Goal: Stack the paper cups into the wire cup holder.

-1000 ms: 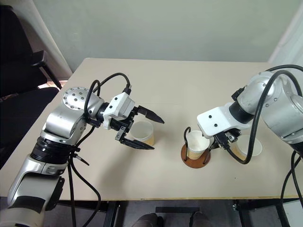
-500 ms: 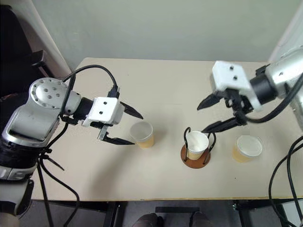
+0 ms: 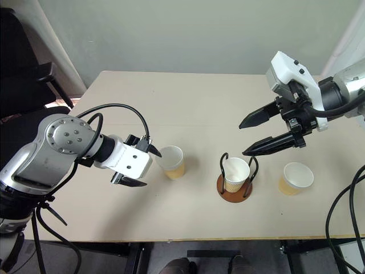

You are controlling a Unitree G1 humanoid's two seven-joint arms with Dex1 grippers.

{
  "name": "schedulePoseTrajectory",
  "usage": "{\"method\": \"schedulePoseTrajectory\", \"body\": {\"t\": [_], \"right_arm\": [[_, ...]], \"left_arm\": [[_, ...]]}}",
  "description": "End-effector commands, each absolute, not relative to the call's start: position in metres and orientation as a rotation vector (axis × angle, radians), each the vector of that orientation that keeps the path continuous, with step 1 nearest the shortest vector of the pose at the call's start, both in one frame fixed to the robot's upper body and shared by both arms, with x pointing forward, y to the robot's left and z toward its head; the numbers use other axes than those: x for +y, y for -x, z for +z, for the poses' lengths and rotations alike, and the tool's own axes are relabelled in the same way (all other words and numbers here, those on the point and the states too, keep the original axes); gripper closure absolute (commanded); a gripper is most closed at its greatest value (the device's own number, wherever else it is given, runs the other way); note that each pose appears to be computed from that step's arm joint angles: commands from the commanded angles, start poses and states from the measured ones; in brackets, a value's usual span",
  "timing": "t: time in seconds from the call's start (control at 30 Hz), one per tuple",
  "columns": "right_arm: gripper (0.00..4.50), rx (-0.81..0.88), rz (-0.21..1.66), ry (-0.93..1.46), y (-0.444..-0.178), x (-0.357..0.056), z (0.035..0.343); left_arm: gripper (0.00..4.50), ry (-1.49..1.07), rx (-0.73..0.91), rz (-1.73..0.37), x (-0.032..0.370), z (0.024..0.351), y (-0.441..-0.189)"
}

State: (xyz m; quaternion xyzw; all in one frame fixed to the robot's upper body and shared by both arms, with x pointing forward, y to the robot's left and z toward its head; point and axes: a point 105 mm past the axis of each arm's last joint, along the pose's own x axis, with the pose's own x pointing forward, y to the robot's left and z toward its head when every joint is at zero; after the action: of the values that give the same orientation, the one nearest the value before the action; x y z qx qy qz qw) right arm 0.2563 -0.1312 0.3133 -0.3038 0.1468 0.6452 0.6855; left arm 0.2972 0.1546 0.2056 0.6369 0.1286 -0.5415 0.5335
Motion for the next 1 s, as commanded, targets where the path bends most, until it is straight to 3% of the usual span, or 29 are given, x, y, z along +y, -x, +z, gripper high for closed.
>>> {"method": "schedulePoseTrajectory", "body": {"t": [0.03, 0.57, 0.67, 1.0], "right_arm": [[1.05, 0.269, 1.438, 0.707, -0.25, -0.132, 0.329], [1.05, 0.278, 1.413, 0.716, -0.251, -0.137, 0.329], [1.03, 0.279, 1.409, 0.715, -0.251, -0.137, 0.329], [1.03, 0.274, 1.388, 0.709, -0.253, -0.139, 0.327]], "left_arm": [[0.0, -1.581, 0.254, -1.232, 0.148, 0.214, -0.309], [0.0, -1.62, 0.26, -1.262, 0.131, 0.202, -0.327], [0.55, -1.633, 0.253, -1.274, 0.129, 0.199, -0.329], [4.02, -1.642, 0.173, -1.44, 0.122, 0.198, -0.319]]}}
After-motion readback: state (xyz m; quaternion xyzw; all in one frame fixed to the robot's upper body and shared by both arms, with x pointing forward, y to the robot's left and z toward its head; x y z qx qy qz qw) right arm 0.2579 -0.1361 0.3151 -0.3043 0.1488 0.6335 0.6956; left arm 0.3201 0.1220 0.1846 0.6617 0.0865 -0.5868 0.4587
